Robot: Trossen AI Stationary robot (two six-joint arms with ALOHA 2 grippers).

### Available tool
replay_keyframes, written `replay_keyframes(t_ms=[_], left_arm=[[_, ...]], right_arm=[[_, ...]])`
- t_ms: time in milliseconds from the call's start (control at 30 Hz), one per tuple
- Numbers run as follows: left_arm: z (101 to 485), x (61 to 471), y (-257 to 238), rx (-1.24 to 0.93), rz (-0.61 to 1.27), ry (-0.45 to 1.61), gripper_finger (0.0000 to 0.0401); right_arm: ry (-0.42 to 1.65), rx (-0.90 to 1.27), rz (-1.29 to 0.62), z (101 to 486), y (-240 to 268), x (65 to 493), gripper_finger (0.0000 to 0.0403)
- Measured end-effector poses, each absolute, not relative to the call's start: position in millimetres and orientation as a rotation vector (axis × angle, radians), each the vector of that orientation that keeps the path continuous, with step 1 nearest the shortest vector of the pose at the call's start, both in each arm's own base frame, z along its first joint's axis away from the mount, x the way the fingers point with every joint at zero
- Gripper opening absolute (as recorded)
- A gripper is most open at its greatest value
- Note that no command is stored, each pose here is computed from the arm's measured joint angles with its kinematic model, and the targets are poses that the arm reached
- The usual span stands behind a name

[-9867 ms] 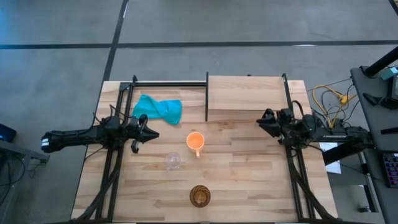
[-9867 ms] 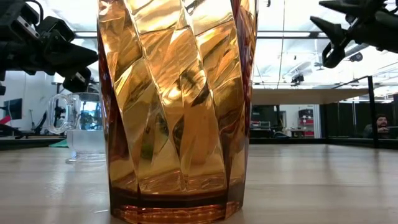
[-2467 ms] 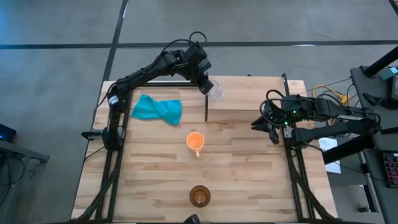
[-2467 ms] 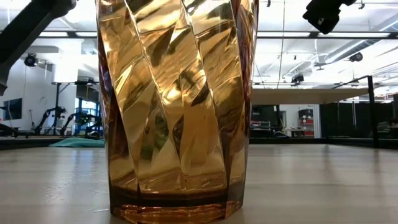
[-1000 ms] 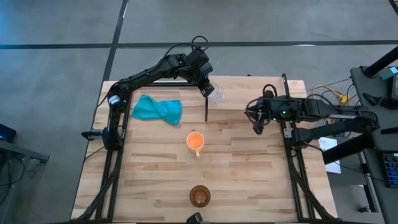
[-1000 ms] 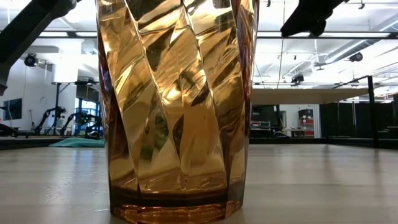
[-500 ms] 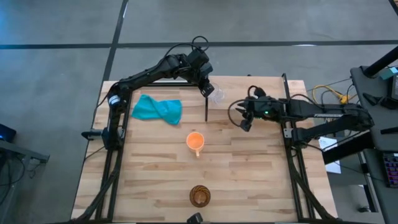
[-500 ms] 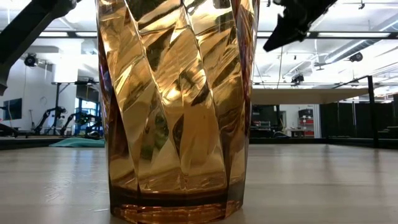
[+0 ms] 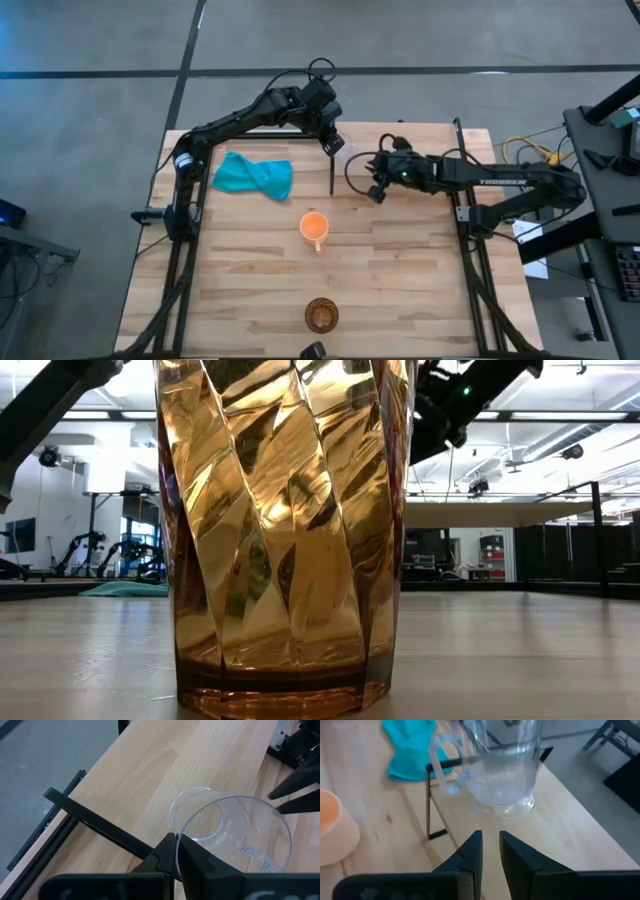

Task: Stack small to large cups/mugs on shelf
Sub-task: Put the transparent mug on the shelf

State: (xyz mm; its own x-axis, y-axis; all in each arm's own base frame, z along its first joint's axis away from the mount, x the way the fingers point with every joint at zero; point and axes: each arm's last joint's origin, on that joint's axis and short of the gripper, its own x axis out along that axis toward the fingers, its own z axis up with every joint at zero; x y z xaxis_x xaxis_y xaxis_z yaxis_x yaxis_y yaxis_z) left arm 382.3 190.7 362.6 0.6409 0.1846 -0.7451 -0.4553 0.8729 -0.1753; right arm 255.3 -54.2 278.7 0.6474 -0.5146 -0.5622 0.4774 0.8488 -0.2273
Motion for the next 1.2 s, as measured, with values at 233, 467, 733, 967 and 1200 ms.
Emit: replay_keyframes(t_ms=[233, 467, 733, 967, 1200], left_arm=[[363, 382, 191, -0.367, 0.374, 0.797, 0.0], [349, 383, 191, -0.381, 0.372, 0.836, 0.0], [345, 385, 191, -0.381, 0.367, 0.832, 0.0], [354, 385, 191, -0.368, 0.376, 0.807, 0.0], [357, 387, 192, -0.368, 0.351, 0.766, 0.0]], right_arm=[[0.644, -0.087, -0.572, 275, -61, 263, 0.0059], [0.615, -0.1, -0.582, 278, -65, 264, 0.0059], [0.612, -0.093, -0.605, 279, -71, 262, 0.0059], [0.614, -0.096, -0.608, 279, -73, 261, 0.0059], [0.629, -0.1, -0.615, 275, -76, 261, 0.0059]])
